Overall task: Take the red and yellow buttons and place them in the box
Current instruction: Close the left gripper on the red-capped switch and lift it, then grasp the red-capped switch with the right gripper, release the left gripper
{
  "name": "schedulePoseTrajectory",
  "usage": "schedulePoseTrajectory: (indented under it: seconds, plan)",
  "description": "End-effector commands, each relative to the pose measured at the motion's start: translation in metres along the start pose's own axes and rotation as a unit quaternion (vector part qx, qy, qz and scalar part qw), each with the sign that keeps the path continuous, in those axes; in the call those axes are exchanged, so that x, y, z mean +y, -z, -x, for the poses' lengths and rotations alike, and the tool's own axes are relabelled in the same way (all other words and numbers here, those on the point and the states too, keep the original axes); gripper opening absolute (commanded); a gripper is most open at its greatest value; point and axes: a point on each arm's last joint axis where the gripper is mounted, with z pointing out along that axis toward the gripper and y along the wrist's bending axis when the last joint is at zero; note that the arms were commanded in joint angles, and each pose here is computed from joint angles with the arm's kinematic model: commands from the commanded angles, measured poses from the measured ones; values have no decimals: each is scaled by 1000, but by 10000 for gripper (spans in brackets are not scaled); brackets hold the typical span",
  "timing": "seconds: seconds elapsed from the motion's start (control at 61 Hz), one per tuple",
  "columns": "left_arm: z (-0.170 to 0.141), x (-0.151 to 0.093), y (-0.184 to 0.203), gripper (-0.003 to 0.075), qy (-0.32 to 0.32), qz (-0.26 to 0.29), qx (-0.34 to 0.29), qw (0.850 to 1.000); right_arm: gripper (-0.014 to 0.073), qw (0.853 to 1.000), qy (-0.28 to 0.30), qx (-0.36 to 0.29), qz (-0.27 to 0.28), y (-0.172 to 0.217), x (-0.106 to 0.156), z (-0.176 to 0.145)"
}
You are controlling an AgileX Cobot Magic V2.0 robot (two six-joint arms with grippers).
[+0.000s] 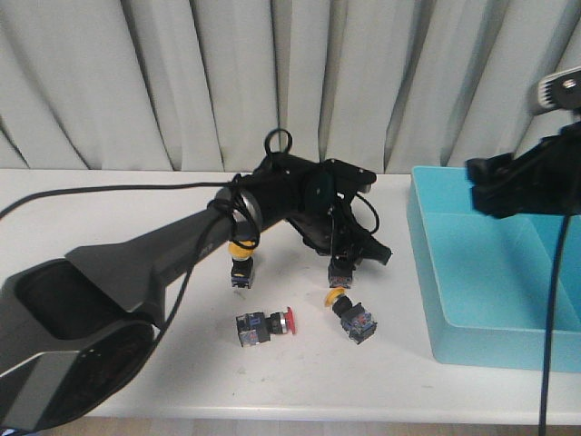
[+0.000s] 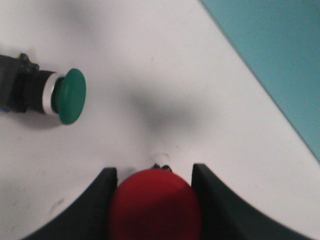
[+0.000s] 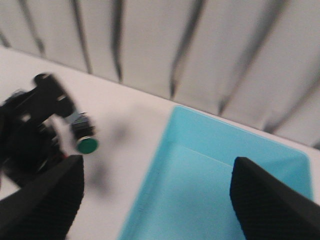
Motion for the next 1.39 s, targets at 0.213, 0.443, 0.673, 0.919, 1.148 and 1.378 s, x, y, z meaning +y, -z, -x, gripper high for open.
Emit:
schedulePoseTrajectory:
  seconds: [0.213, 0.443, 0.673, 0.919, 1.148, 1.378]
  plan:
    - [56, -1, 197, -7, 51, -71, -175, 981, 572, 992, 61, -98, 46, 4, 38, 6]
    - [47, -19, 274, -6, 52, -118, -208, 970, 572, 978, 105, -165, 74, 2, 66, -10]
    - [27, -30, 285, -6, 94, -188, -178, 961, 572, 973, 100, -189, 82, 4, 73, -9]
    - [15, -35, 265, -6, 147, -245, -134, 949, 572, 973, 100, -190, 81, 4, 72, -9]
    - [18, -38, 267, -6, 163, -268, -144, 939, 572, 975, 100, -182, 84, 4, 73, -10]
    - [19, -41, 269, -6, 177, -293, -139, 929, 572, 974, 99, -185, 83, 4, 73, -10]
